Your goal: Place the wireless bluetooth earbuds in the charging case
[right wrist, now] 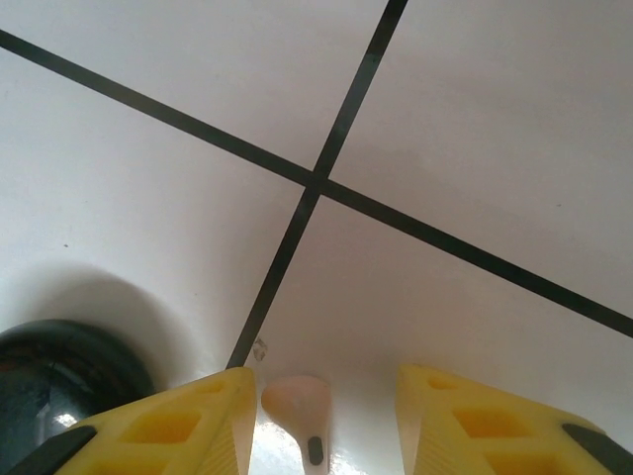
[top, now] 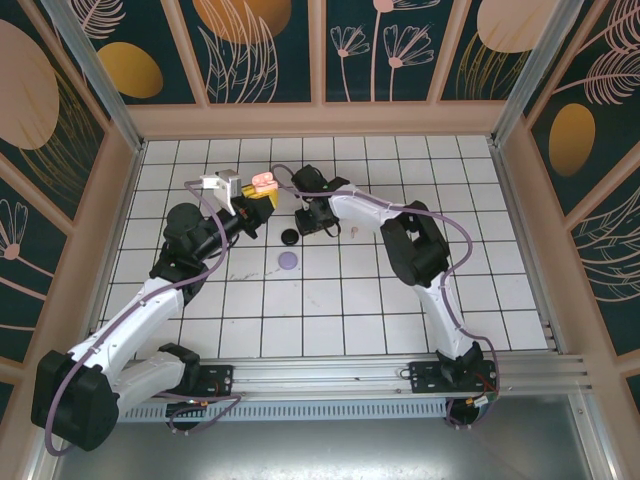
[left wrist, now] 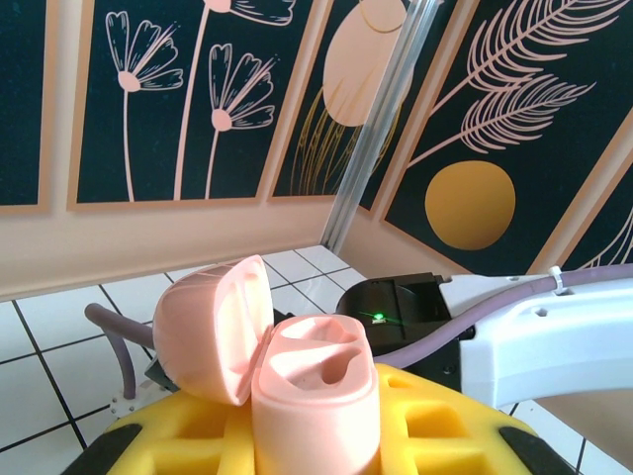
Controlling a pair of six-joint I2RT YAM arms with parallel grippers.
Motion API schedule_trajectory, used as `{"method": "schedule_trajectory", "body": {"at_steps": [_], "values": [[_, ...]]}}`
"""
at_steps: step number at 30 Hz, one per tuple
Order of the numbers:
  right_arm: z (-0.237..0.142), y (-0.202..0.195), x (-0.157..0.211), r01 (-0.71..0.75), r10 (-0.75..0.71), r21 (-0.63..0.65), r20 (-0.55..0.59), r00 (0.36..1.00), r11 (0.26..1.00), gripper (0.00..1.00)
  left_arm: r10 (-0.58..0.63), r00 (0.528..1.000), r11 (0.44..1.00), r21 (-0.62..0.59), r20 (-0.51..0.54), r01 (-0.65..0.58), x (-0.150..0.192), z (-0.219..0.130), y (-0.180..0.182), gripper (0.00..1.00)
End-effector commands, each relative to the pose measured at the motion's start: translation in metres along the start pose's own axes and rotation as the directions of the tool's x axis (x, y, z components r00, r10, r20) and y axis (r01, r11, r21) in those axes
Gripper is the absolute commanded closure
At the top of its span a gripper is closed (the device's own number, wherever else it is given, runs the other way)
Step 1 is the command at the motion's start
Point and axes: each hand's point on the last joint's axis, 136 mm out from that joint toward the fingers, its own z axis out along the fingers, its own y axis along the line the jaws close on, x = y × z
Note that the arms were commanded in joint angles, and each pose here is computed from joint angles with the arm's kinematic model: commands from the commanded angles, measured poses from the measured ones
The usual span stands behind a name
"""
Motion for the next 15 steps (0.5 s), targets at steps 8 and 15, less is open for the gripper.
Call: {"method": "schedule_trajectory", "body": {"at_steps": [8,15], "values": [[0.0110,0.0073,0.0066,0.034,-0.033,0.011,-0.036,0.999,0.999,0.60,0.009,0.998,1.000,0.022,0.054,-0.011,-0.0170,-0.0010,-0.0054,1.00],[0.0141,0.0114,0.0097,0.025,-0.024,0.010,-0.040,0.999,1.000,0.62,0.005,0.999,1.000,0.020,0.054,-0.006,-0.0158,-0.0009,-0.0045,1.00]]}}
